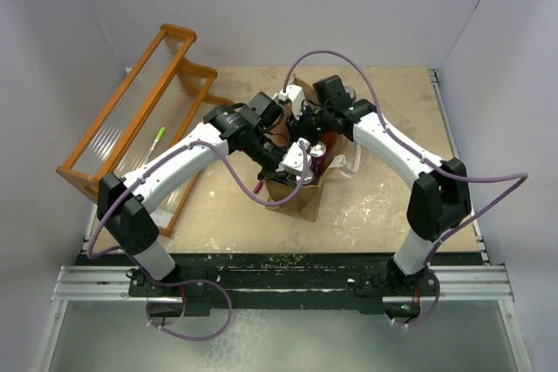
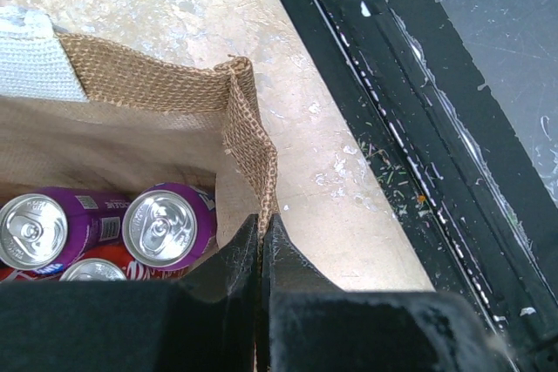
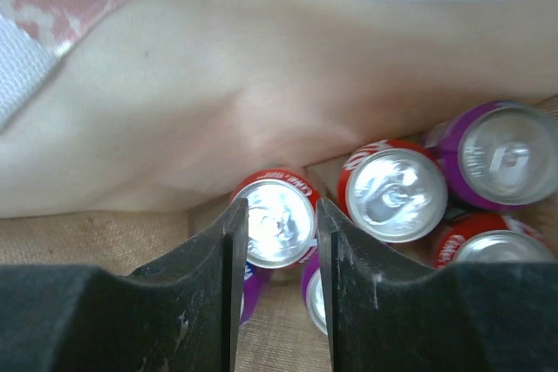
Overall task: Place the beverage into the canvas bag
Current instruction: Place the drink in the canvas bag.
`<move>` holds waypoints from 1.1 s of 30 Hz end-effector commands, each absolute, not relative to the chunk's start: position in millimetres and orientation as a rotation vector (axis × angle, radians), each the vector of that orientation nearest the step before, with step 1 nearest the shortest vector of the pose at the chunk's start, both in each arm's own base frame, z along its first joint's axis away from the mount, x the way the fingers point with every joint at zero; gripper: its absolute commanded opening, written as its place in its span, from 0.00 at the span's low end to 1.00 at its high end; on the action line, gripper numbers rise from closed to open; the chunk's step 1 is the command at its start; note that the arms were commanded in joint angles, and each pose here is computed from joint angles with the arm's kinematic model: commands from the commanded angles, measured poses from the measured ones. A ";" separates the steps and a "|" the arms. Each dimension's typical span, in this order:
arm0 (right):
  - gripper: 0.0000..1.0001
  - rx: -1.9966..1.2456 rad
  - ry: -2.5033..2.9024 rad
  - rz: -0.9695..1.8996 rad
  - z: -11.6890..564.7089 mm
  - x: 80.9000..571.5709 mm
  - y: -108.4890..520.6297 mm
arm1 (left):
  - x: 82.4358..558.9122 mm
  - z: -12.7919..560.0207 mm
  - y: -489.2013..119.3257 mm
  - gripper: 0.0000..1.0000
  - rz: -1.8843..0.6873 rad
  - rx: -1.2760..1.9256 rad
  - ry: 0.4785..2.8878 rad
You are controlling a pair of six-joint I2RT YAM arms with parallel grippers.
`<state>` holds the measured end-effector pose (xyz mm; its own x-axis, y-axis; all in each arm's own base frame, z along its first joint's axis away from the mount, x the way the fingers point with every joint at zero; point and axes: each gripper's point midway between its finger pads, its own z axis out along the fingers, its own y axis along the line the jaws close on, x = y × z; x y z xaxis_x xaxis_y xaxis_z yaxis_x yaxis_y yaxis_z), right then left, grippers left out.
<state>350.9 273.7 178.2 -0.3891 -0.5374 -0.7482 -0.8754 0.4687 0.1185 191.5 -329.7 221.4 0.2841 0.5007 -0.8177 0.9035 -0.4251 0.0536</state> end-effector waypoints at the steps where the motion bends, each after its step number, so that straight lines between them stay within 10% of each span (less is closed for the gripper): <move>1: 0.40 -1.045 1.999 0.726 236.6 375.3 263.7 | 201.4 240.8 -330.9 0.03 -0.963 2.012 1.225; 16: 0.43 -0.911 1.887 0.602 330.8 390.0 212.5 | 198.1 268.7 -331.6 0.03 -0.953 2.016 1.158; 33: 0.60 -0.416 2.100 0.196 299.1 443.7 42.8 | 248.0 346.3 -332.4 0.78 -0.843 1.627 1.364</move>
<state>438.3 76.4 307.4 -0.4509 -0.2571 -0.8547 -0.4811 0.8766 -0.0099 232.6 -340.7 288.7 0.2302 0.5146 -0.8260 0.9675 -0.2126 0.1372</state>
